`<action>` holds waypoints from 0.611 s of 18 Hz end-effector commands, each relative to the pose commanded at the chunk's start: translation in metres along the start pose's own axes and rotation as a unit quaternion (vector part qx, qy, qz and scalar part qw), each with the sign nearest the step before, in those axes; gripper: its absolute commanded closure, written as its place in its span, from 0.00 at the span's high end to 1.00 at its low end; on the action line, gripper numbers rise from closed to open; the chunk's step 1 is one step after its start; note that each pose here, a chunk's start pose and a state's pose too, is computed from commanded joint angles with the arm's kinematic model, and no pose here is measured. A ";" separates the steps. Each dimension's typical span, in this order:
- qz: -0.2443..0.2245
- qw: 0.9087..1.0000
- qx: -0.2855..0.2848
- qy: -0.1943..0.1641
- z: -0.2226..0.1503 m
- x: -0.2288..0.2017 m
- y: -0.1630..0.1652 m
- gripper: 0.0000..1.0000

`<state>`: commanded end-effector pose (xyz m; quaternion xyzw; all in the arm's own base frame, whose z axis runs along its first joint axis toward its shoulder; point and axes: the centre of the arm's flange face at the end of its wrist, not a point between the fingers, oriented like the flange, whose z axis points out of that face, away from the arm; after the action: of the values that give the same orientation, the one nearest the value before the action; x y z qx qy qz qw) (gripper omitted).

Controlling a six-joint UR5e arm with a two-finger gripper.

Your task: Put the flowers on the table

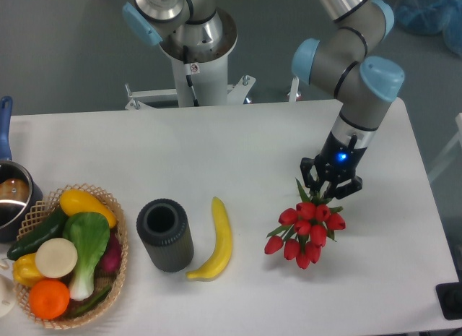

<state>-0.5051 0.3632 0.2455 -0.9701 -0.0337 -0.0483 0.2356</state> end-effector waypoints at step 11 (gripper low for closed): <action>0.006 1.000 0.004 -0.006 -0.002 -0.008 -0.004 0.90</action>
<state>-0.5135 0.3653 0.2486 -0.9697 -0.0296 -0.0407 0.2390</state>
